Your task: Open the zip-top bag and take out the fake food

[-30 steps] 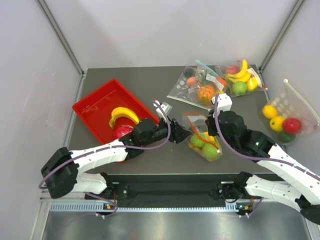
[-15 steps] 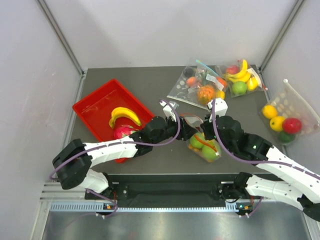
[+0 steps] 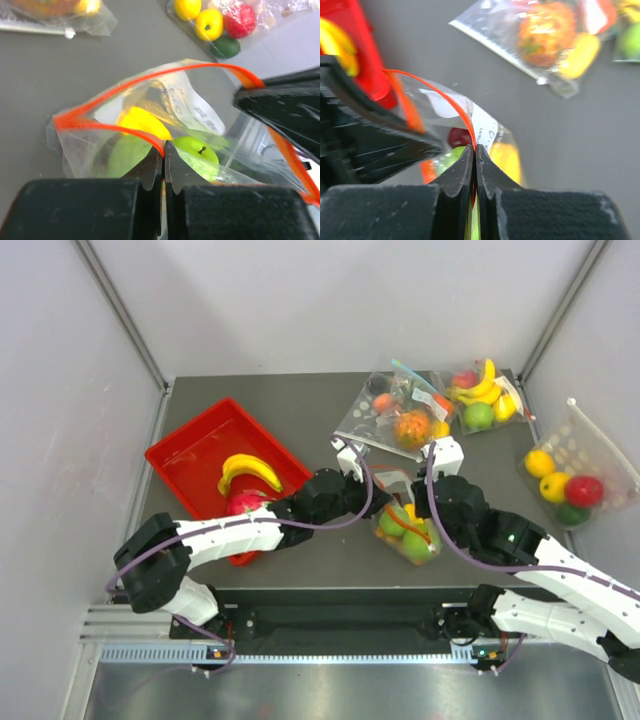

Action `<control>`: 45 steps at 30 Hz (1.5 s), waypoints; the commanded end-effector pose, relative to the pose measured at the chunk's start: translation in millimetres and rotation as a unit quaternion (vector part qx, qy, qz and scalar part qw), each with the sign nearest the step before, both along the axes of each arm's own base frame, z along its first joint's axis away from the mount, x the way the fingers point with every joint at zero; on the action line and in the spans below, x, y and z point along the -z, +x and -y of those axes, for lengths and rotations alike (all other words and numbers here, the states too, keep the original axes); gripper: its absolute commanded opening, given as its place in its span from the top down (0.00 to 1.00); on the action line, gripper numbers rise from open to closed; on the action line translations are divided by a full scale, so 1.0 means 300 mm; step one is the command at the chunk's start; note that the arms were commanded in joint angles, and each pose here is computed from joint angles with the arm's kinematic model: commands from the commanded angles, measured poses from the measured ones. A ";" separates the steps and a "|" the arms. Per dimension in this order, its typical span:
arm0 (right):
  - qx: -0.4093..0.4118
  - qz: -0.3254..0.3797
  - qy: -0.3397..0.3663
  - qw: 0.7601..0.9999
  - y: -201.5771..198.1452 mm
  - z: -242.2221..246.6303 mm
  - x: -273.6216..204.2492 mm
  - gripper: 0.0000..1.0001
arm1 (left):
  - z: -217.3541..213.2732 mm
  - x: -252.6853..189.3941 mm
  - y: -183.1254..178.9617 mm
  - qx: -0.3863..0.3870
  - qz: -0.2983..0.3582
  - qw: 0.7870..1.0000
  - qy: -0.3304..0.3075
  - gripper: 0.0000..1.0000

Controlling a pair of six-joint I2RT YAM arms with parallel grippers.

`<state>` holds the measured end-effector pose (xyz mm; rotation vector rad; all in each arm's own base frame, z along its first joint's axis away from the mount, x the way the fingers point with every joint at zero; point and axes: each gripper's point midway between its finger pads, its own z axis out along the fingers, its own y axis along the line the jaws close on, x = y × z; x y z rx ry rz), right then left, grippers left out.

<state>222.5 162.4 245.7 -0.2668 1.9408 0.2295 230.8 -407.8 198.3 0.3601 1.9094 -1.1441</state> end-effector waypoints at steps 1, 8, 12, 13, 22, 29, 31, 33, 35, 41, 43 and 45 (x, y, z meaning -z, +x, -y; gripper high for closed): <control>0.069 0.041 -0.019 0.997 0.049 0.096 -0.081 1.00 | 0.045 -0.176 0.024 0.025 0.063 0.997 -0.021 1.00; 0.133 0.058 -0.032 0.989 0.125 0.255 -0.150 1.00 | 0.098 -0.284 0.082 0.095 0.085 0.990 -0.068 1.00; 0.159 0.074 -0.034 0.984 0.137 0.307 -0.211 1.00 | 0.090 -0.279 0.119 0.124 0.093 0.984 -0.086 1.00; 0.163 0.077 -0.034 0.983 0.137 0.313 -0.223 1.00 | 0.085 -0.270 0.114 0.137 0.098 0.981 -0.092 1.00; 0.175 0.073 -0.048 0.981 0.158 0.316 -0.217 1.00 | 0.010 -0.036 0.166 0.141 0.044 0.988 -0.043 1.00; 0.086 -0.011 -0.012 0.996 0.163 0.133 0.090 1.00 | -0.146 0.222 0.177 0.055 -0.030 0.992 0.112 1.00; 0.075 -0.014 0.006 0.997 0.161 0.090 0.114 1.00 | -0.204 0.253 0.189 0.016 -0.035 0.988 0.147 1.00; 0.056 -0.023 0.007 0.998 0.149 0.040 0.144 1.00 | -0.266 0.270 0.166 -0.003 -0.046 0.982 0.183 1.00; 0.039 -0.028 0.007 0.999 0.142 -0.012 0.156 1.00 | -0.319 0.261 0.164 -0.030 -0.044 0.977 0.207 1.00; 0.026 -0.030 0.001 0.999 0.139 -0.079 0.150 1.00 | -0.388 0.220 0.088 -0.058 -0.005 0.963 0.265 0.83; 0.025 -0.024 0.008 0.999 0.136 -0.084 0.124 1.00 | -0.376 0.154 0.061 -0.046 0.040 0.967 0.248 0.61; 0.023 -0.023 0.008 0.999 0.126 -0.083 0.115 1.00 | -0.353 0.124 0.010 -0.023 0.067 0.971 0.230 0.47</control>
